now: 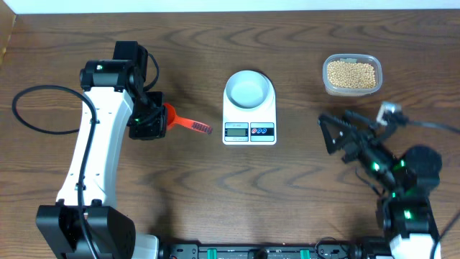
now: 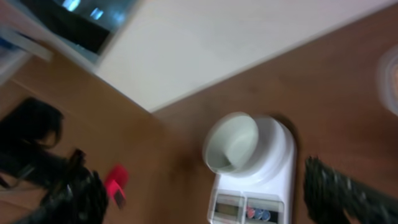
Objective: Scoop item into bowl and weigh 50g on scale
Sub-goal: 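Reach the right gripper to the scoop handle above the scale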
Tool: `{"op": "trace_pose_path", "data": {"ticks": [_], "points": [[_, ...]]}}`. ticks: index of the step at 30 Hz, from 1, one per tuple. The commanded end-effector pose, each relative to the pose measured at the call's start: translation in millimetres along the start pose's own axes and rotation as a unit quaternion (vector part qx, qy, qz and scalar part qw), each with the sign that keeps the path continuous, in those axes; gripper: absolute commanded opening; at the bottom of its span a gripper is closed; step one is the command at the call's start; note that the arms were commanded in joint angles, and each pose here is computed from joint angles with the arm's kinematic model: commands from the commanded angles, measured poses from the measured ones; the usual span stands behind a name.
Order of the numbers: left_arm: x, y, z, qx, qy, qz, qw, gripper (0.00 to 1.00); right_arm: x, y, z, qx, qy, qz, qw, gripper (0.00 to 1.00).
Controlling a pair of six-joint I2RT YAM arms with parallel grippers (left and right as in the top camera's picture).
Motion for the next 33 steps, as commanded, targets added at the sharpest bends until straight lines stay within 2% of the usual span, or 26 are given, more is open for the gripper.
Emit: {"op": "trace_pose_path", "data": {"ticks": [1, 6, 11, 21, 33], "points": [[-9.1, -3.5, -12.0, -0.019, 0.044, -0.017, 0.999, 0.07, 16.1, 8.4, 7.1, 0.066, 0.018, 0.056, 0.996, 0.99], [-10.7, -12.3, -21.7, -0.013, 0.079, -0.037, 0.996, 0.07, 36.2, -8.8, 0.7, 0.236, 0.047, 0.058, 0.969, 0.99], [-12.1, -15.8, -27.7, -0.009, 0.101, -0.045, 0.994, 0.07, 54.4, -20.0, -16.5, 0.3, 0.076, 0.045, 0.95, 0.99], [-10.1, -18.4, -50.8, 0.023, 0.11, -0.055, 0.992, 0.07, 88.7, 15.6, -51.4, 0.28, 0.105, 0.076, 0.951, 0.97], [-3.4, -7.8, -86.5, 0.083, 0.095, -0.051, 0.991, 0.07, 95.7, 48.2, -80.8, 0.267, 0.143, 0.096, 0.948, 0.96]]}}
Point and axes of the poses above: each gripper's point midway between its finger pads, its own x axis out along the fingers, its own y axis along the line the jaws close on, z = x × y, the point moved 4 cm from there along -x, back along the fingers, and after that the axes turned 4 degrees about -x, right-handed, at the moved point
